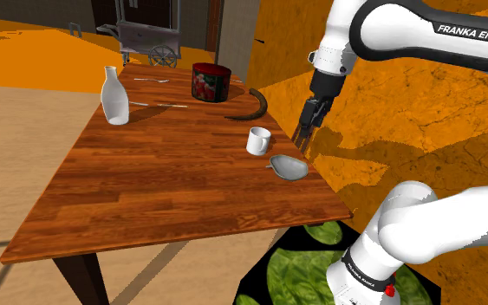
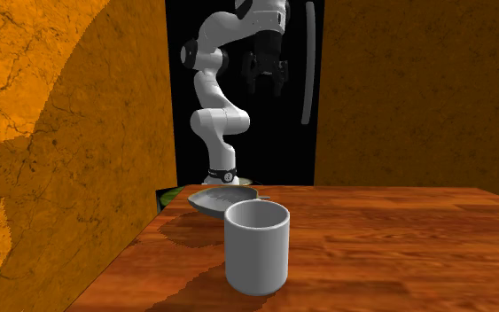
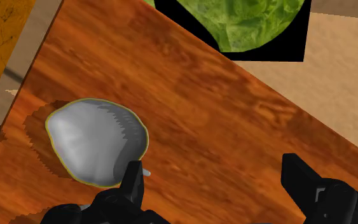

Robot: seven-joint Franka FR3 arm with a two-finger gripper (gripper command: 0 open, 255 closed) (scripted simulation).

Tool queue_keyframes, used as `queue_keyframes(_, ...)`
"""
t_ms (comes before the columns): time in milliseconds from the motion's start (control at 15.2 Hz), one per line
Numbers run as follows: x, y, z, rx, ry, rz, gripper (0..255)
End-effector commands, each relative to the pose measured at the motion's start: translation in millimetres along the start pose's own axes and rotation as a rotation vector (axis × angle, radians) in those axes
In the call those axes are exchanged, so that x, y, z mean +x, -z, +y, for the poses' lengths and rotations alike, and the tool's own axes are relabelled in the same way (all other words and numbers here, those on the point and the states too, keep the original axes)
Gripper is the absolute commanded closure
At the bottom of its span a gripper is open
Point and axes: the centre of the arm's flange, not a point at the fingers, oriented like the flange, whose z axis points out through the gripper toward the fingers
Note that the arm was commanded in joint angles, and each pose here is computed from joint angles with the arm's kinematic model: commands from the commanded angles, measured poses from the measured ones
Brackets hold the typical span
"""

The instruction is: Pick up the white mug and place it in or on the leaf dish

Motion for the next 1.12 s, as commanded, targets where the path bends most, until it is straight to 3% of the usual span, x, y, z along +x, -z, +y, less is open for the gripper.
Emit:
queue_keyframes(0,0.0,0.0,0.0,0.0,0.0,0.0,0)
queue_keyframes(1056,144.0,-92.8,134.9,0.034,0.005,-0.035,0)
